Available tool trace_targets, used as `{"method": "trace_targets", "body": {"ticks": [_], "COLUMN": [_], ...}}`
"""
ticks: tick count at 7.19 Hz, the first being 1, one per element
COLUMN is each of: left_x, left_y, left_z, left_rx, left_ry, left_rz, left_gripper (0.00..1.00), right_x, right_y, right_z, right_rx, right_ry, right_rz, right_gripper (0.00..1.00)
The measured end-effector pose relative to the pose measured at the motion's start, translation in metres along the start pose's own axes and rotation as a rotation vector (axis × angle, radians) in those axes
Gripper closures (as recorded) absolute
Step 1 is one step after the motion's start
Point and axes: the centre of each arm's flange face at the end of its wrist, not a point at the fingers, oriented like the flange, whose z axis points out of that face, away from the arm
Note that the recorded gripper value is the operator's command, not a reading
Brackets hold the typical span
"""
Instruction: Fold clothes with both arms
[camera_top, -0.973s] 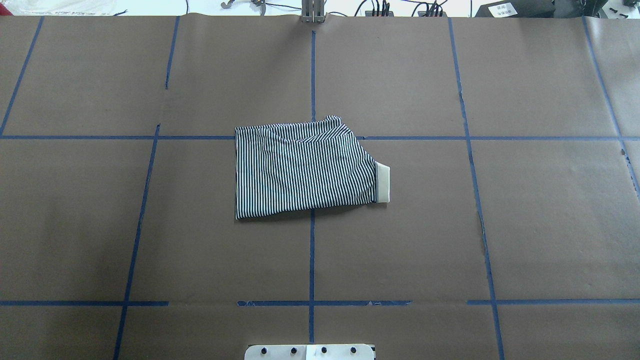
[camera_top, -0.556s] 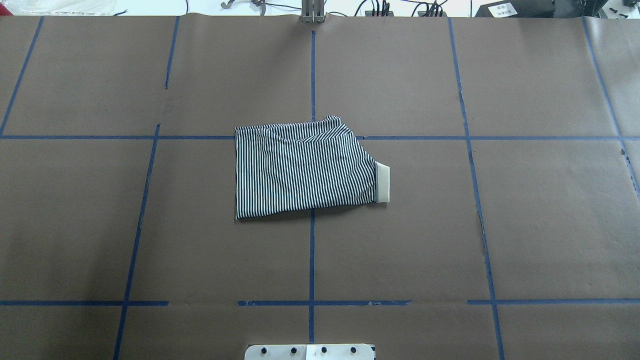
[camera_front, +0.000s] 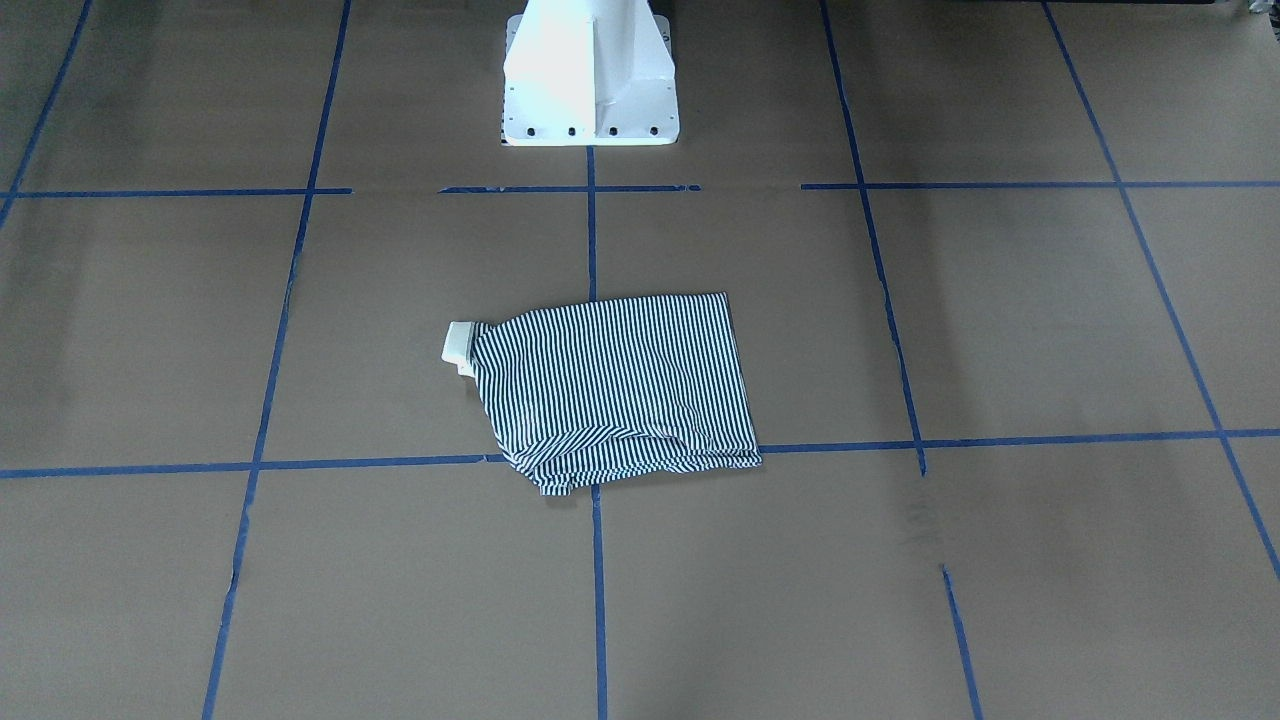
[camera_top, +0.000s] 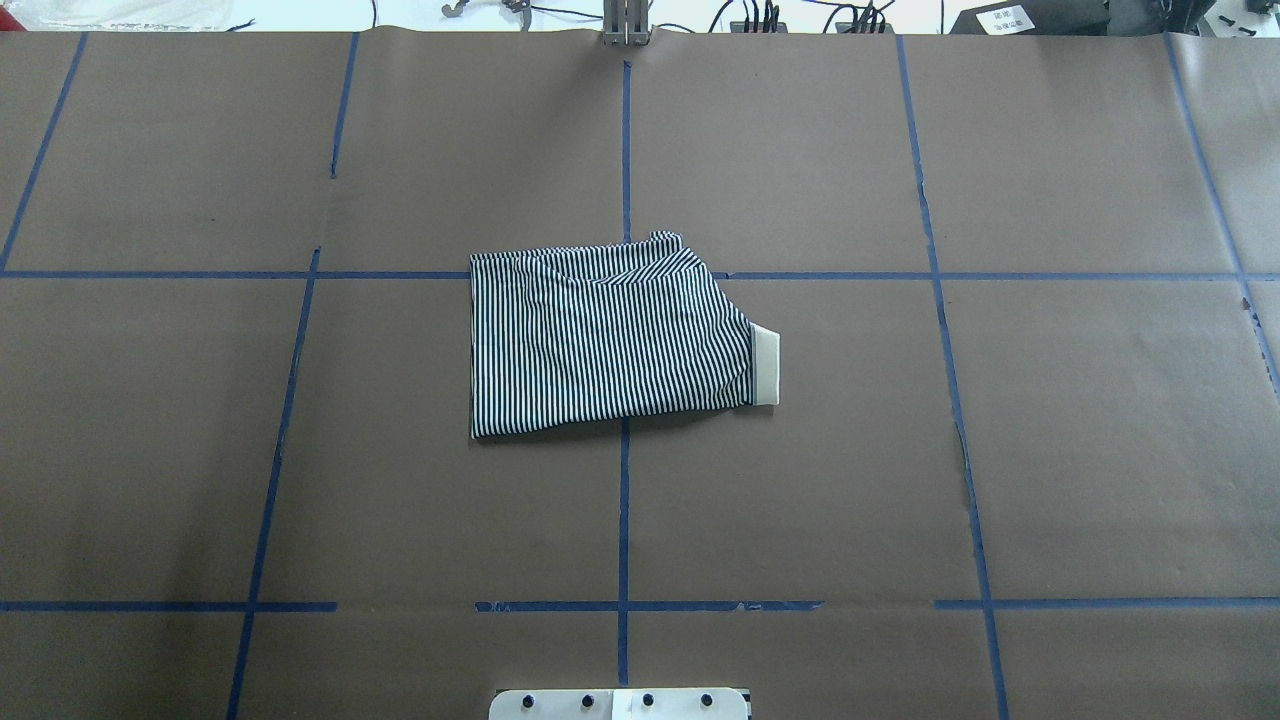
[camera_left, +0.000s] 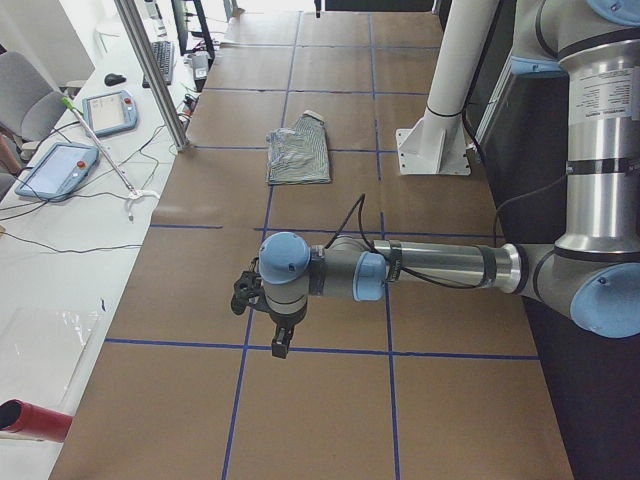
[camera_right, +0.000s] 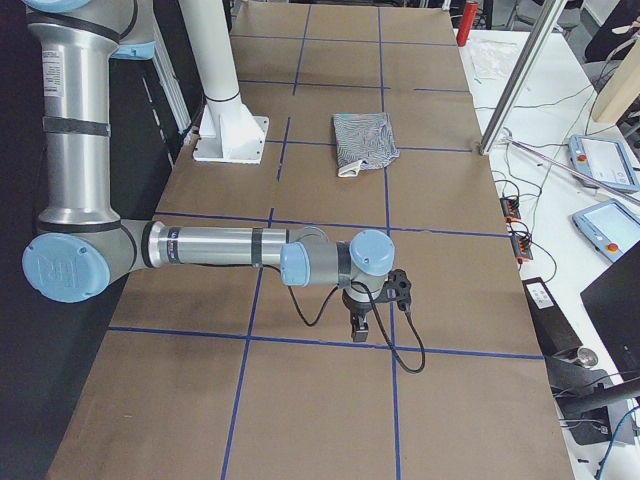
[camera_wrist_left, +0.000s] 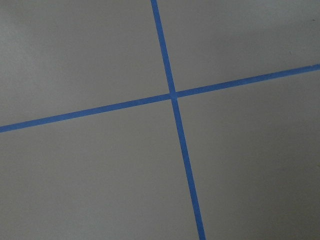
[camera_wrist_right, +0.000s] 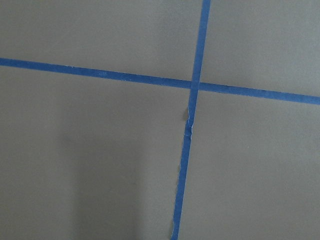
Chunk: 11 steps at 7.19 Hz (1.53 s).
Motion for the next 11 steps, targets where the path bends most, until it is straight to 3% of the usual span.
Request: {"method": "trace_targets", "body": {"ticks": [1,3,8,11], "left_x": [0.007,0.008,0.008,0.010], "left_y": [0.006,0.016,0.017,0.015], "left_z": [0.003,0.009,0.009,0.007], "left_rx": [-0.054,-0.101,-0.099,-0.085], "left_ry": [0.006,0.002,0.000,-0.001], "left_rz": [-0.036,-0.066,-0.060,-0.046], "left_gripper": [0.00,0.00,0.00,0.00], "right_x": [0.000,0.003,0.010,0.012], "right_y": [0.001,0.005,0.012,0.016], "right_z": [0.001,0.003,-0.001,-0.007], "right_rx": [-0.002,-0.009,-0.052,-0.044], "right_ry": [0.001,0.000,-0.006,0.047], "right_rz": [0.001,0.006,-0.020,-0.029], "right_gripper": [0.00,0.00,0.00,0.00]}}
